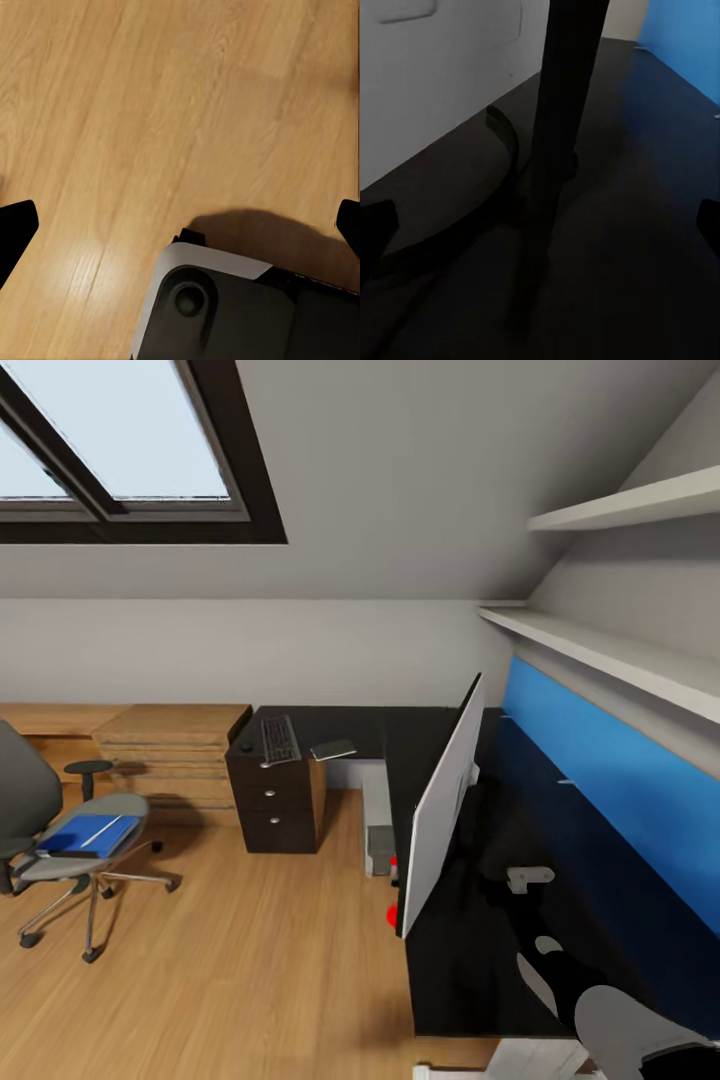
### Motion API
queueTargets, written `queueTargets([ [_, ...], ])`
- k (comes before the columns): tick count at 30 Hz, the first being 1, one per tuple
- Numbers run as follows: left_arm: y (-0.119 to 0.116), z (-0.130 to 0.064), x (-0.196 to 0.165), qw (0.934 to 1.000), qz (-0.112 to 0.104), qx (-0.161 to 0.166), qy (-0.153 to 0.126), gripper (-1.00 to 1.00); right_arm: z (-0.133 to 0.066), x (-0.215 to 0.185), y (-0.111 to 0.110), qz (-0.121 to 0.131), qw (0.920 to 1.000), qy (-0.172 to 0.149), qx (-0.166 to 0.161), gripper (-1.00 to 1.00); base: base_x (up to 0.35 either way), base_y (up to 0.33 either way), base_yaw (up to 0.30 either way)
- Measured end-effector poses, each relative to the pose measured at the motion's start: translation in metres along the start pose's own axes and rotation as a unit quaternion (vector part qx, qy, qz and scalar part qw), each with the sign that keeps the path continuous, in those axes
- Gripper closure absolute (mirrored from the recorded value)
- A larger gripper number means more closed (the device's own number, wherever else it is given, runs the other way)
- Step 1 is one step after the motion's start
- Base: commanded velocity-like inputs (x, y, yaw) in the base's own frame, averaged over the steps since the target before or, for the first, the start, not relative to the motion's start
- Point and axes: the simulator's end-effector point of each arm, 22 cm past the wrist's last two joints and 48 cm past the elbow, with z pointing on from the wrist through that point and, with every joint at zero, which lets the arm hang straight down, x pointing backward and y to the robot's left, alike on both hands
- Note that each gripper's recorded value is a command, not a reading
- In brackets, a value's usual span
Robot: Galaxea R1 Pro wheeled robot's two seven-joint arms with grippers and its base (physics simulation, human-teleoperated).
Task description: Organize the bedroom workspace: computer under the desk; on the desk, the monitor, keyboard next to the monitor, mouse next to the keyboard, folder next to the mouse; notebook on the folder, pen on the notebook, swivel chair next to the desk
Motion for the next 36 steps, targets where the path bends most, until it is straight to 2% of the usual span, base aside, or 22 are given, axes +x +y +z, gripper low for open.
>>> queueTargets([
  [11,0.0,0.0,0.0,1.0,0.0,-0.001,0.0,-1.0,0.0,0.0,0.0,0.0,1.0,0.0,0.0,-1.0,0.241,-0.117,0.0],
  [32,-0.002,0.0,-0.003,1.0,-0.002,0.002,-0.003,-1.0,0.0,0.0,0.0,0.0,1.0,0.0,0.0,-1.0,0.009,-0.006,0.0],
  [34,-0.003,0.0,-0.009,0.9999,-0.003,0.004,-0.009,-1.0,0.0,0.0,0.0,0.0,1.0,0.0,0.0,-1.0,0.0,0.0,0.0],
  [35,-0.007,-0.002,-0.032,0.9994,-0.007,0.009,-0.033,-1.0,0.0,0.001,0.0,-0.001,1.0,0.001,-0.001,-1.0,0.0,0.0,0.0],
  [36,-0.009,-0.003,-0.041,0.999,-0.01,0.011,-0.043,-1.0,0.0,0.001,0.001,-0.001,1.0,0.002,-0.001,-1.0,0.0,0.0,0.0],
])
